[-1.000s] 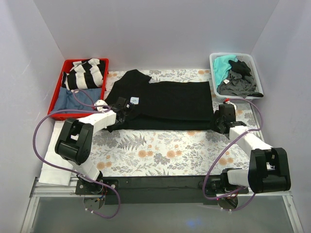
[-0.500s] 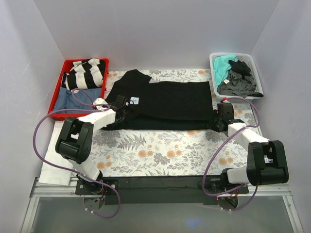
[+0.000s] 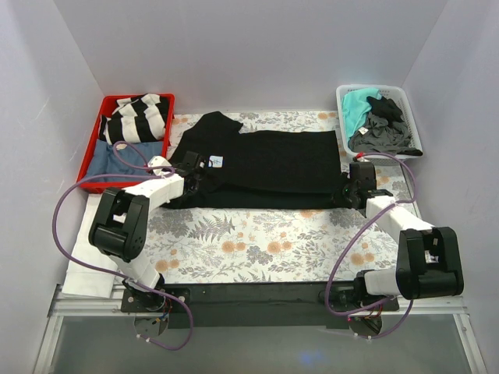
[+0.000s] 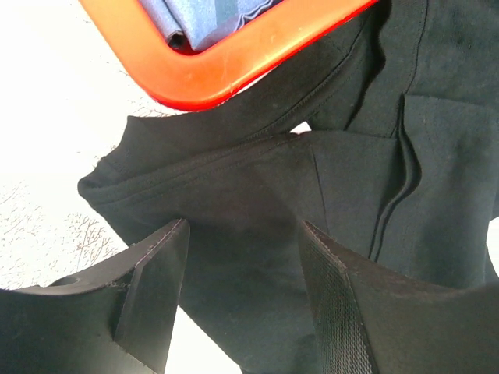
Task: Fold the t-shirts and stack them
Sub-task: Fold the flattened tshirt in 1/3 of the way
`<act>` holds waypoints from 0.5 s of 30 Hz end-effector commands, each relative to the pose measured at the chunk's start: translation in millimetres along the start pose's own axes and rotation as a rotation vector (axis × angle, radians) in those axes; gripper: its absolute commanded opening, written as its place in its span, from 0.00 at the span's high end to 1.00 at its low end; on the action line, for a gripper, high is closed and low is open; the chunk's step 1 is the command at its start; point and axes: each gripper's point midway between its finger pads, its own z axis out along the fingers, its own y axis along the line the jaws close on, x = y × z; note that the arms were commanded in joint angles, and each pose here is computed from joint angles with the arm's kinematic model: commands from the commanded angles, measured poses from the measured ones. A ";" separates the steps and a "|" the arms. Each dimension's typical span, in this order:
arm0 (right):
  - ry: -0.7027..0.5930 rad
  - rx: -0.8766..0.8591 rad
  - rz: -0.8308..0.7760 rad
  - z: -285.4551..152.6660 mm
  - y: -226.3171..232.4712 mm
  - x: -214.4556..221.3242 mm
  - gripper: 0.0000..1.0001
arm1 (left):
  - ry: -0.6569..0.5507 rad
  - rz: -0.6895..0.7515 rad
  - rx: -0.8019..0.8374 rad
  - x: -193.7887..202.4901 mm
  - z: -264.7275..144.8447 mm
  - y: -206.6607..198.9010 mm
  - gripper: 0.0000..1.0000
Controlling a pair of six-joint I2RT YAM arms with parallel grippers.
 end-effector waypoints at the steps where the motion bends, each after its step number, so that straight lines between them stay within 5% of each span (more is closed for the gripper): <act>1: -0.014 -0.006 0.000 5.9 4.2 -8.0 0.68 | -0.037 -0.033 0.017 -12.0 4.9 -13.3 0.44; 15: 0.065 0.174 -0.002 16.7 -37.2 25.0 0.71 | 0.036 0.025 -0.139 21.8 25.2 36.0 0.45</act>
